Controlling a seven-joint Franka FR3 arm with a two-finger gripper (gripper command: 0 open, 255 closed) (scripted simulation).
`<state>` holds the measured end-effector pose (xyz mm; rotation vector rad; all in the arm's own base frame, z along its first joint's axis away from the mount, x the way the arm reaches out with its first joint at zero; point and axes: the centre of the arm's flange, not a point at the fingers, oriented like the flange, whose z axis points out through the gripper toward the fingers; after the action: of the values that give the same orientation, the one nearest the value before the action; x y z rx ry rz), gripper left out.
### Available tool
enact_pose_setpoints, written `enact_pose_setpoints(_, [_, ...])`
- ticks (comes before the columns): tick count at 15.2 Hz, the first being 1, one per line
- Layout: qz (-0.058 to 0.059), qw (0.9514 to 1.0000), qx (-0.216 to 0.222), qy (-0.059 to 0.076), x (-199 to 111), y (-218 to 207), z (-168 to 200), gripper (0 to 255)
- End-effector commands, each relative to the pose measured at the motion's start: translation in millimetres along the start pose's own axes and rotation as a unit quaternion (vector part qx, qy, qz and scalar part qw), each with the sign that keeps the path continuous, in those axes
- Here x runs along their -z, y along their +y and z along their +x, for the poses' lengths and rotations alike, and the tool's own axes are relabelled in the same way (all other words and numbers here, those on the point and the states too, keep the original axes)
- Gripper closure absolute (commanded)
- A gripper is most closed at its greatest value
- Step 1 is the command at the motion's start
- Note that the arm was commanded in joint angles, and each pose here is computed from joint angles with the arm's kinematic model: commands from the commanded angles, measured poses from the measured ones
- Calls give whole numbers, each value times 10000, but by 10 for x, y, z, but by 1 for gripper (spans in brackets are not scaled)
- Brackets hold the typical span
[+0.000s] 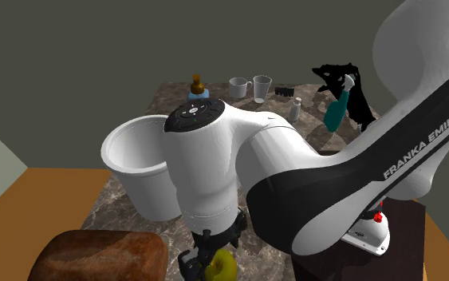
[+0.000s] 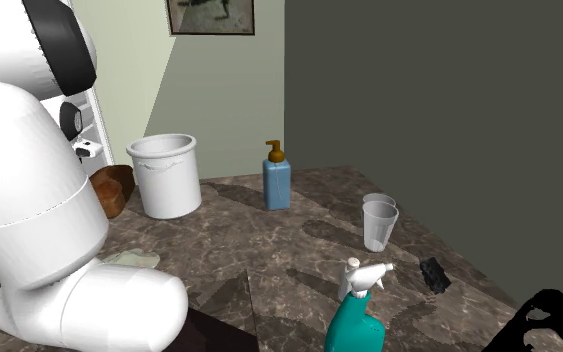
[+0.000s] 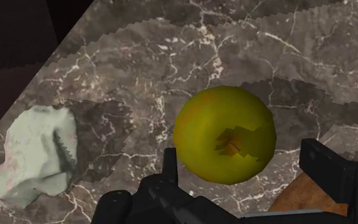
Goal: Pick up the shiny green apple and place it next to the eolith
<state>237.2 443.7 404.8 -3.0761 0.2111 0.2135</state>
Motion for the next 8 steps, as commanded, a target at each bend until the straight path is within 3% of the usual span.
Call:
enact_pose_setpoints(1, [0, 10000, 0, 0, 0, 0, 0, 0])
enact_pose_setpoints(5, [0, 10000, 0, 0, 500, 0, 0, 0])
enact_pose_setpoints(8, [0, 10000, 0, 0, 500, 0, 0, 0])
